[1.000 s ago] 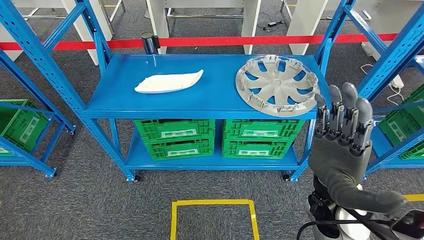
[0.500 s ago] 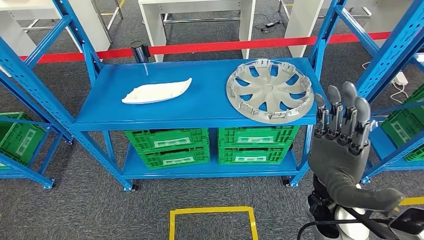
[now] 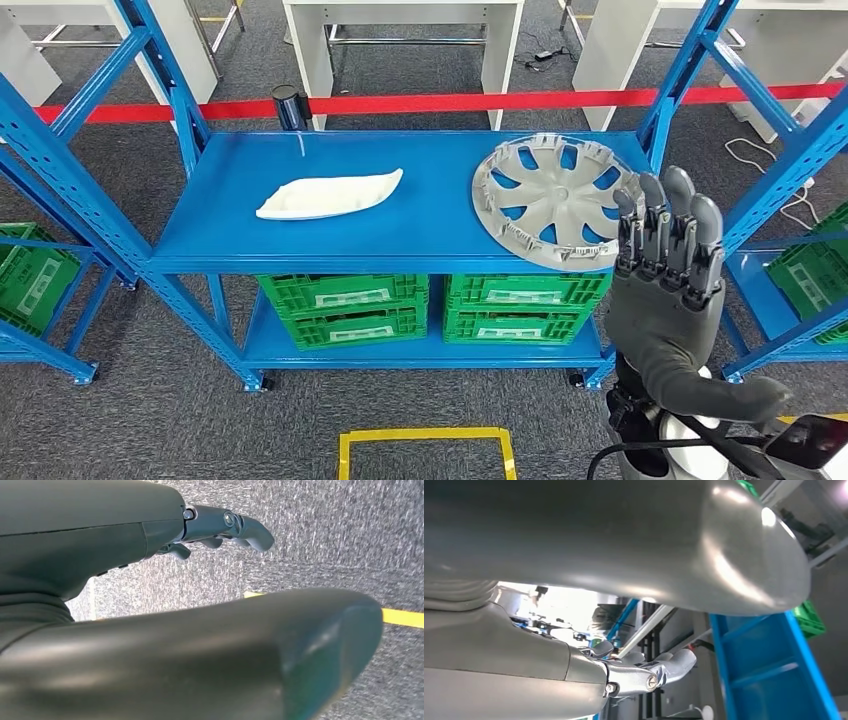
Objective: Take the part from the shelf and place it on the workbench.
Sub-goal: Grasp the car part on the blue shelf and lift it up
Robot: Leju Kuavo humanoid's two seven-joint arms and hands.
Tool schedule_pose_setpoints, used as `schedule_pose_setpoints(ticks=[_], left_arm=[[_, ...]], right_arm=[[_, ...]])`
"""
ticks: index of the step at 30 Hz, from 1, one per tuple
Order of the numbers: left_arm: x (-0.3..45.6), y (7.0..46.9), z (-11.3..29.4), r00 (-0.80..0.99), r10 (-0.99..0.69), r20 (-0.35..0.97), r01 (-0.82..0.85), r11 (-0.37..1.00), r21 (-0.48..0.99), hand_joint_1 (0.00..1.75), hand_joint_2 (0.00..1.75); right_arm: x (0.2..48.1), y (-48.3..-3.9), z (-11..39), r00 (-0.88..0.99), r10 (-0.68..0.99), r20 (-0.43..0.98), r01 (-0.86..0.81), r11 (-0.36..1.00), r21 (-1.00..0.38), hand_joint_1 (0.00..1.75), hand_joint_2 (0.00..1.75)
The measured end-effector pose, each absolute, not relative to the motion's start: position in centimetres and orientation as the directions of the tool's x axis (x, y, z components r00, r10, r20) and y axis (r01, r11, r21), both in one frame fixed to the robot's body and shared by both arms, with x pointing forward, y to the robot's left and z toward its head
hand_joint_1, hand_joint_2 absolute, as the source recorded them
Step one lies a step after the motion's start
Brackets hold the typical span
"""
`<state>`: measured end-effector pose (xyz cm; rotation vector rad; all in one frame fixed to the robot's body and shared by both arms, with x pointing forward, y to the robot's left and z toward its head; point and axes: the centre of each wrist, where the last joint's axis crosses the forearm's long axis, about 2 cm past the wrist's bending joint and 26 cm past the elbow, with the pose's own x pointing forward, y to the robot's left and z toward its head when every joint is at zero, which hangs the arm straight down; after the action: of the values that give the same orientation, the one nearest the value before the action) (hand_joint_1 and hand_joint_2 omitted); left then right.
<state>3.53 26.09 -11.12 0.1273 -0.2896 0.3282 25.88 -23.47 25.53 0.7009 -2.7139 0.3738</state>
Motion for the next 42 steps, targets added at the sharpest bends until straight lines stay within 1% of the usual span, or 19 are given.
schedule_pose_setpoints(ticks=[25, 38, 39, 42], left_arm=[[3.3, 26.0, -11.1, 0.909, 0.288, 0.302, -0.324, 0.943, 0.075, 0.0, 0.0], [3.3, 25.6, -11.1, 0.907, 0.287, 0.309, -0.322, 0.945, 0.066, 0.0, 0.0], [3.4, 25.6, -11.1, 0.906, 0.287, 0.311, -0.322, 0.945, 0.066, 0.0, 0.0], [3.4, 25.6, -11.1, 0.905, 0.286, 0.314, -0.322, 0.944, 0.068, 0.0, 0.0]], right_arm=[[25.9, -23.0, 25.1, -0.825, -0.424, 0.375, -0.506, 0.849, -0.151, 0.0, 0.0], [25.3, -24.0, 24.1, -0.806, -0.428, 0.408, -0.516, 0.846, -0.133, 0.0, 0.0], [25.3, -24.2, 24.0, -0.807, -0.419, 0.416, -0.51, 0.85, -0.133, 0.0, 0.44], [25.3, -24.6, 23.7, -0.807, -0.382, 0.451, -0.485, 0.864, -0.137, 0.0, 0.44]])
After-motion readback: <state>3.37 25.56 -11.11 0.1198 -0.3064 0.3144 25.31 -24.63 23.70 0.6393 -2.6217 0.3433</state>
